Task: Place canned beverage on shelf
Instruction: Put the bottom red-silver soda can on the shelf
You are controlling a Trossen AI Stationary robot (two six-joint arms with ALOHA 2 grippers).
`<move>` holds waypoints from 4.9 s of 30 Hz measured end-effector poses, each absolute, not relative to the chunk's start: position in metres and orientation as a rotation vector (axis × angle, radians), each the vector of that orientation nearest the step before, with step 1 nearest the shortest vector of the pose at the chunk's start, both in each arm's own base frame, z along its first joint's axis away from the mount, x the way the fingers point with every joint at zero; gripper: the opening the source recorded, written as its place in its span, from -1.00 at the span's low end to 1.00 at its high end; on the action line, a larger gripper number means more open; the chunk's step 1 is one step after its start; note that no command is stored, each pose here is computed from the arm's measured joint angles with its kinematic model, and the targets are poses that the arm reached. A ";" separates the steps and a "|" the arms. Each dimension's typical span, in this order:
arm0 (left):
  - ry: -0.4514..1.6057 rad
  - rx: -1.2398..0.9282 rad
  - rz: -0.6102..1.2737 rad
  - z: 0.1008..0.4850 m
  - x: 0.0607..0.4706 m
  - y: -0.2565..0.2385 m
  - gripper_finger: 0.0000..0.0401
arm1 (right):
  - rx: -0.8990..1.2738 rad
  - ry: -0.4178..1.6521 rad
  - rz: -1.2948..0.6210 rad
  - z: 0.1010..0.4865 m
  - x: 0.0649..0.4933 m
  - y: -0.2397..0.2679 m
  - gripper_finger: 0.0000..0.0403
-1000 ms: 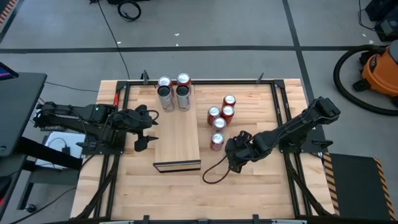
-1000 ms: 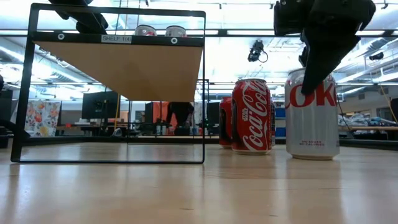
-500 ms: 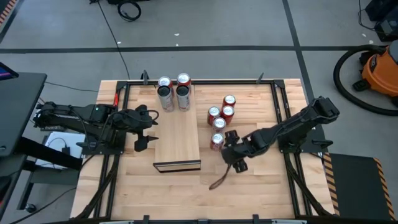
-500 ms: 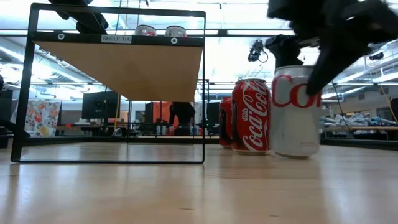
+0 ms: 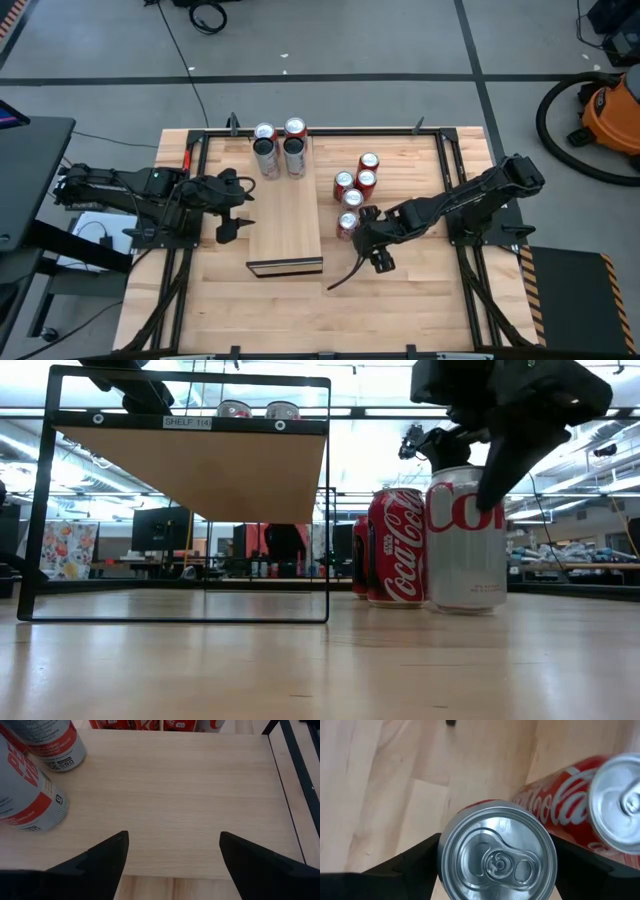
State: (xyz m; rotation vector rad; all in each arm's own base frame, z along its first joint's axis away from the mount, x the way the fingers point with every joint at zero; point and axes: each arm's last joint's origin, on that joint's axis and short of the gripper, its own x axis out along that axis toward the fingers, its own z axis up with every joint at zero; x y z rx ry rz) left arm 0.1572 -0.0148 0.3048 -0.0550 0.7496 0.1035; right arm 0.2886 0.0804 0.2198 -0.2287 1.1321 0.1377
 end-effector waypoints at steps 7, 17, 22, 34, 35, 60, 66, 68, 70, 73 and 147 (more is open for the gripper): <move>0.735 -0.058 0.102 0.306 0.158 -0.015 0.61 | -0.180 1.067 0.096 0.223 0.294 0.081 0.68; 0.714 -0.061 0.101 0.307 0.160 -0.015 0.61 | -0.150 1.062 0.058 0.224 0.294 0.082 0.95; 0.715 -0.061 0.101 0.307 0.160 -0.015 0.61 | -0.161 1.126 0.034 0.221 0.287 0.083 0.97; 0.714 -0.078 0.107 0.307 0.160 -0.015 0.61 | -0.203 1.301 -0.213 0.216 0.266 0.074 0.92; 0.714 -0.080 0.108 0.307 0.160 -0.015 0.61 | -0.167 1.303 -0.201 0.216 0.266 0.076 0.92; 0.720 -0.101 0.117 0.307 0.159 -0.015 0.61 | -0.128 1.015 -0.698 0.192 0.240 0.094 0.92; 0.720 -0.100 0.116 0.307 0.159 -0.015 0.61 | -0.093 1.089 -0.632 0.190 0.236 0.100 0.92; 0.720 -0.100 0.116 0.307 0.159 -0.015 0.61 | -0.068 1.094 -0.573 0.189 0.236 0.108 0.92; 0.720 -0.100 0.117 0.307 0.159 -0.015 0.61 | -0.053 1.068 -0.539 0.190 0.237 0.115 0.92; 0.719 -0.106 0.119 0.307 0.159 -0.015 0.61 | -0.028 1.016 -0.534 0.191 0.237 0.121 0.92; 0.713 -0.121 0.123 0.307 0.160 -0.015 0.61 | 0.031 0.316 -0.463 0.130 0.193 0.081 0.98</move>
